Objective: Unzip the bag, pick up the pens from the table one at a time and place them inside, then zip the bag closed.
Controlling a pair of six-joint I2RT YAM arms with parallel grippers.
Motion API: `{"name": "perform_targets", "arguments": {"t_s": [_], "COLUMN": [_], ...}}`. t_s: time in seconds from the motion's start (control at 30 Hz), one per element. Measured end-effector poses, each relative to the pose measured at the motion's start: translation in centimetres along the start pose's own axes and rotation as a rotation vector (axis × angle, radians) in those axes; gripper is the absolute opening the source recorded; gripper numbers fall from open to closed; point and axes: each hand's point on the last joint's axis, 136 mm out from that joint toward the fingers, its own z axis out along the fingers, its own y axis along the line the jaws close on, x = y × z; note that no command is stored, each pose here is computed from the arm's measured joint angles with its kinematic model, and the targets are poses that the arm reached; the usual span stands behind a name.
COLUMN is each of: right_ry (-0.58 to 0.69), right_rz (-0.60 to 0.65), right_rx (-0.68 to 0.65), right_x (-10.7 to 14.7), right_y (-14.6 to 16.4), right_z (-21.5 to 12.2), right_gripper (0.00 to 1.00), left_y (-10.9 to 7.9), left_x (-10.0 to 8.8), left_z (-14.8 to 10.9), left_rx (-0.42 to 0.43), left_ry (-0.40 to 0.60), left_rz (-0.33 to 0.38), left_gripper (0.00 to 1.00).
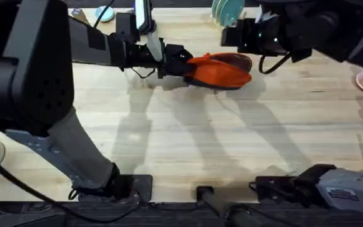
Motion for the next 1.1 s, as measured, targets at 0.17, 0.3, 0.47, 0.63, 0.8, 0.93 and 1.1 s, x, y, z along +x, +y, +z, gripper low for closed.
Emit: {"name": "perform_targets", "arguments": {"t_s": [0.17,0.3,0.47,0.63,0.8,0.93,1.1], "right_ry": [0.042,0.047,0.052,0.137,0.292,0.402,0.456], "right_rz": [-0.036,-0.066,-0.086,-0.114,-0.169,-0.219,-0.243], "right_rx": [-0.011,-0.039,-0.085,-0.078,-0.061,-0.088,-0.149], "right_x": [-0.3,-1.5,-3.3,-4.5,-4.4,-4.0,-3.6], "right_y": [0.1,0.5,1.2,1.4,2.2,3.8,5.9], "right_z": [-1.5,-3.1,-5.1,-5.1,-3.2,-1.0,1.2], "right_gripper": [0.995,0.996,0.996,0.996,0.996,0.996,0.995], "left_y": [0.0,0.0,0.0,0.0,0.0,0.0,0.0], "left_x": [0.0,0.0,0.0,0.0,0.0,0.0,0.0], "left_z": [0.0,0.0,0.0,0.0,0.0,0.0,0.0], "left_rx": [0.0,0.0,0.0,0.0,0.0,0.0,0.0], "left_ry": [0.0,0.0,0.0,0.0,0.0,0.0,0.0], "left_rz": [0.0,0.0,0.0,0.0,0.0,0.0,0.0], "left_gripper": [0.042,0.042,0.042,0.042,0.042,0.042,0.042]}}
